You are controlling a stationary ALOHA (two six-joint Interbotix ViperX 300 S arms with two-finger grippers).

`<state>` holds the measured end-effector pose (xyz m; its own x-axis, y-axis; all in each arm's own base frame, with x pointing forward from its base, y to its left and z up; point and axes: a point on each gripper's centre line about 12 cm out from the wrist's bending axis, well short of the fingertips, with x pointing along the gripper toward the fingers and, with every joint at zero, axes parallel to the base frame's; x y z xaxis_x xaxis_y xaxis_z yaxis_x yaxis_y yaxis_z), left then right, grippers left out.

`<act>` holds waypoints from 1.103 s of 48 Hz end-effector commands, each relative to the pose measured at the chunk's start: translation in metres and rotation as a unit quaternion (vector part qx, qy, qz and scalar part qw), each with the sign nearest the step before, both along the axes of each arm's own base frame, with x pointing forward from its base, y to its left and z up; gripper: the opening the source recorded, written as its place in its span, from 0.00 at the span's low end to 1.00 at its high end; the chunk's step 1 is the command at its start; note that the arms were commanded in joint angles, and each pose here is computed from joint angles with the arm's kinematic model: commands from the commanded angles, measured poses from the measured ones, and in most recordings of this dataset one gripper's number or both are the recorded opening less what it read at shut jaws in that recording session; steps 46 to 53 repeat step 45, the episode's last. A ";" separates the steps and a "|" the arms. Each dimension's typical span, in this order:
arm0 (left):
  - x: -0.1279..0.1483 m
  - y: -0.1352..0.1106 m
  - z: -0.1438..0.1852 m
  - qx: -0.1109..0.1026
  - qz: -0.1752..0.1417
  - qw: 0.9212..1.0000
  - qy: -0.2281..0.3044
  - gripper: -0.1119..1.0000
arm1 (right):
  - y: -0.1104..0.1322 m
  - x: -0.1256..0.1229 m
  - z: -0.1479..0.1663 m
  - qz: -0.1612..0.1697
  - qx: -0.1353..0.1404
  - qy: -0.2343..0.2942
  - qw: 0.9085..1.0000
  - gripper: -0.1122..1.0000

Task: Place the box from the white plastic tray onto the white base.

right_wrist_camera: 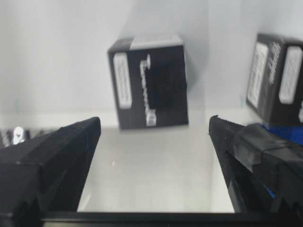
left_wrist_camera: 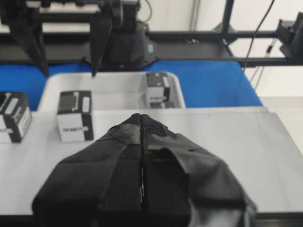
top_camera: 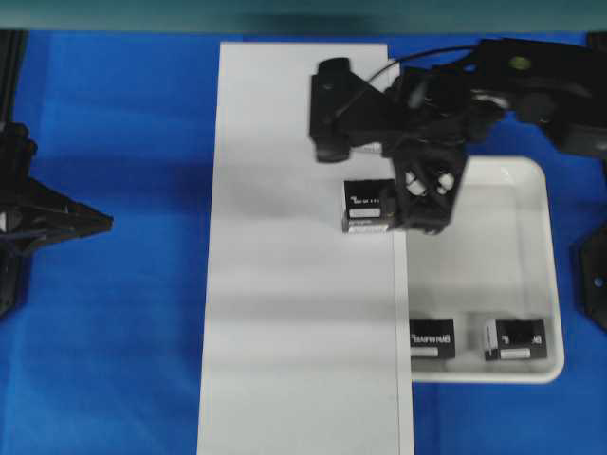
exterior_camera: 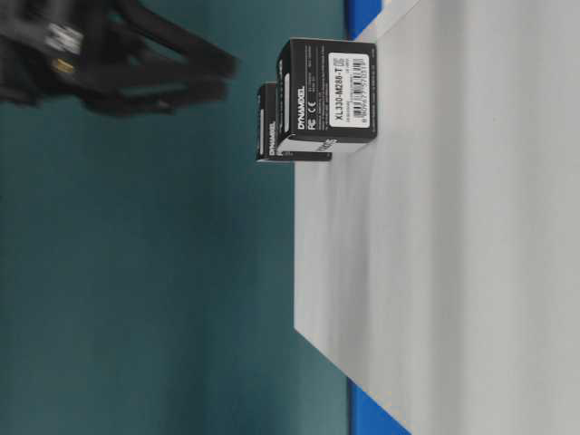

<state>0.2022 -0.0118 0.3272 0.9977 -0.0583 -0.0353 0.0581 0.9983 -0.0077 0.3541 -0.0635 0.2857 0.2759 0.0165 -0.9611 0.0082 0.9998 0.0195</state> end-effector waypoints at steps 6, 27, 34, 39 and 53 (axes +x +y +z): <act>0.002 -0.001 0.009 0.001 -0.002 1.000 -0.009 0.04 | 0.007 -0.018 0.033 0.003 -0.001 -0.022 1.000 0.96; 0.002 -0.001 0.007 0.002 -0.001 1.000 0.000 0.04 | 0.012 -0.051 0.066 -0.005 -0.012 -0.072 0.997 0.96; 0.002 -0.001 0.007 0.002 -0.001 1.000 0.001 0.04 | 0.014 -0.063 0.072 -0.007 -0.018 -0.103 0.995 0.96; 0.003 -0.001 0.006 0.002 -0.001 1.000 0.002 0.04 | 0.016 -0.072 0.074 -0.009 -0.021 -0.126 0.992 0.96; 0.002 0.000 0.007 0.002 -0.001 1.000 0.001 0.04 | 0.018 -0.083 0.077 -0.014 -0.027 -0.158 0.987 0.96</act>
